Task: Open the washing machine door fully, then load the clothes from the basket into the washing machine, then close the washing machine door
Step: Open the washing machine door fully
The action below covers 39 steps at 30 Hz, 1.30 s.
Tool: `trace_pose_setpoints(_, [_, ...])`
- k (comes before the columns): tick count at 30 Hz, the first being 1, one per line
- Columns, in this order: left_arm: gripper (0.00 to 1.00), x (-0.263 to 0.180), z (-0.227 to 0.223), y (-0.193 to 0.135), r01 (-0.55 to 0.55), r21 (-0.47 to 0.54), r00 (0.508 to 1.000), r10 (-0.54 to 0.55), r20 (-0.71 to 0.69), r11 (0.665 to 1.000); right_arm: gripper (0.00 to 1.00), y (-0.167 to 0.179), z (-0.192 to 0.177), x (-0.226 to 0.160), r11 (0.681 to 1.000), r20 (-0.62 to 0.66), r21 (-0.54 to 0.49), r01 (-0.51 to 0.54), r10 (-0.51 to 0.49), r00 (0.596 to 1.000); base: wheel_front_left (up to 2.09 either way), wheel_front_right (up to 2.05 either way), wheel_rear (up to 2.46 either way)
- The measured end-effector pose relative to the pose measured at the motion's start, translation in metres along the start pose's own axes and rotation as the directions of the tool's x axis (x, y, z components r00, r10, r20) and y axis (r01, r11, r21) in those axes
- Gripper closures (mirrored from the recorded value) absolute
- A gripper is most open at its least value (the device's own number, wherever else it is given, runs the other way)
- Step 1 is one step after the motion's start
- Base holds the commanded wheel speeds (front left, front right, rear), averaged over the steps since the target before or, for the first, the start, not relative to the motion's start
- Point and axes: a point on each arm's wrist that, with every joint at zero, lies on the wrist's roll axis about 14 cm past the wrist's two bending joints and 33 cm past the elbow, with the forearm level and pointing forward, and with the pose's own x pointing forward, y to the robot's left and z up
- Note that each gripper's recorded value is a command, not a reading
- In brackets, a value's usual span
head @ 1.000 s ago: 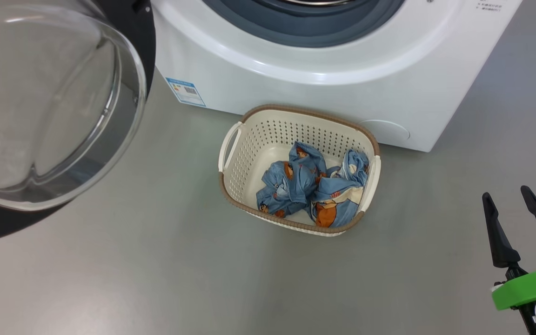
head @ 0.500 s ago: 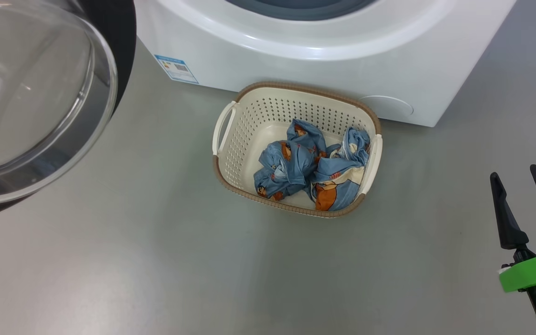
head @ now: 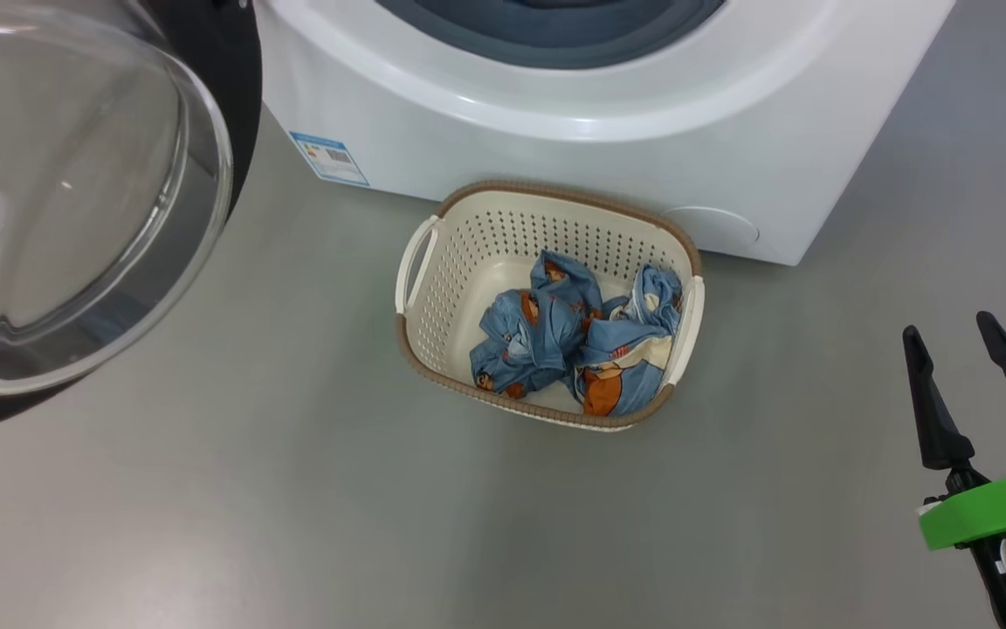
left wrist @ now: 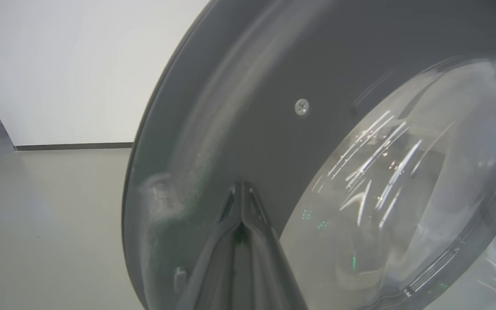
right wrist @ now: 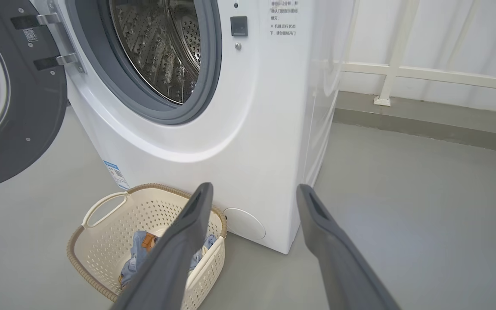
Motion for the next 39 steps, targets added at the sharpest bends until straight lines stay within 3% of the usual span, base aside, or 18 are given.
trace_pose_setpoints(3, [1.0, -0.008, -0.003, 0.001, 0.009, -0.015, 1.0, -0.009, -0.005, 1.0, 0.0, 0.002, 0.005, -0.002, 1.0, 0.01, 0.001, 0.0, 0.0, 1.0, 0.0, 0.0, 0.0])
trace_pose_setpoints(4, [0.92, -0.013, -0.007, 0.001, 0.015, -0.022, 1.0, -0.016, -0.013, 1.0, 0.0, 0.003, 0.008, -0.003, 1.0, 0.015, -0.001, 0.0, 0.0, 1.0, 0.0, 0.0, 0.0])
trace_pose_setpoints(5, [0.65, -0.018, -0.012, 0.002, 0.018, -0.026, 1.0, -0.019, -0.025, 1.0, 0.0, 0.003, 0.01, -0.005, 1.0, 0.017, -0.003, 0.001, -0.001, 1.0, 0.0, 0.0, 0.0])
trace_pose_setpoints(7, [0.31, -0.028, -0.019, 0.0, 0.031, -0.032, 0.999, -0.033, -0.041, 0.999, 0.0, 0.003, 0.014, -0.008, 1.0, 0.022, -0.007, 0.003, -0.003, 1.0, 0.0, 0.0, 0.0])
trace_pose_setpoints(8, [0.04, -0.032, -0.02, 0.0, 0.036, -0.037, 0.998, -0.037, -0.044, 0.999, 0.0, 0.004, 0.016, -0.009, 1.0, 0.024, -0.009, 0.004, -0.004, 1.0, 0.0, 0.0, 0.0])
trace_pose_setpoints(9, [0.0, -0.036, -0.021, -0.001, 0.04, -0.043, 0.998, -0.042, -0.042, 0.998, 0.0, 0.004, 0.018, -0.011, 1.0, 0.025, -0.01, 0.006, -0.006, 1.0, 0.0, 0.0, 0.0])
trace_pose_setpoints(21, [0.0, -0.086, -0.021, -0.025, 0.152, -0.079, 0.988, -0.153, -0.007, 0.985, 0.0, 0.007, 0.038, -0.027, 1.0, 0.061, -0.018, 0.018, -0.017, 0.998, 0.0, 0.0, 0.0])
trace_pose_setpoints(27, [0.0, -0.106, -0.025, -0.056, 0.245, -0.091, 0.969, -0.247, -0.004, 0.965, 0.0, 0.002, 0.04, -0.041, 0.999, 0.059, -0.012, 0.05, -0.049, 0.997, 0.0, 0.0, 0.0])
trace_pose_setpoints(39, [0.0, -0.141, -0.032, -0.141, 0.517, -0.144, 0.852, -0.524, -0.014, 0.844, 0.0, -0.026, 0.044, -0.078, 0.987, 0.06, -0.011, 0.161, -0.16, 0.985, 0.0, 0.0, 0.0])
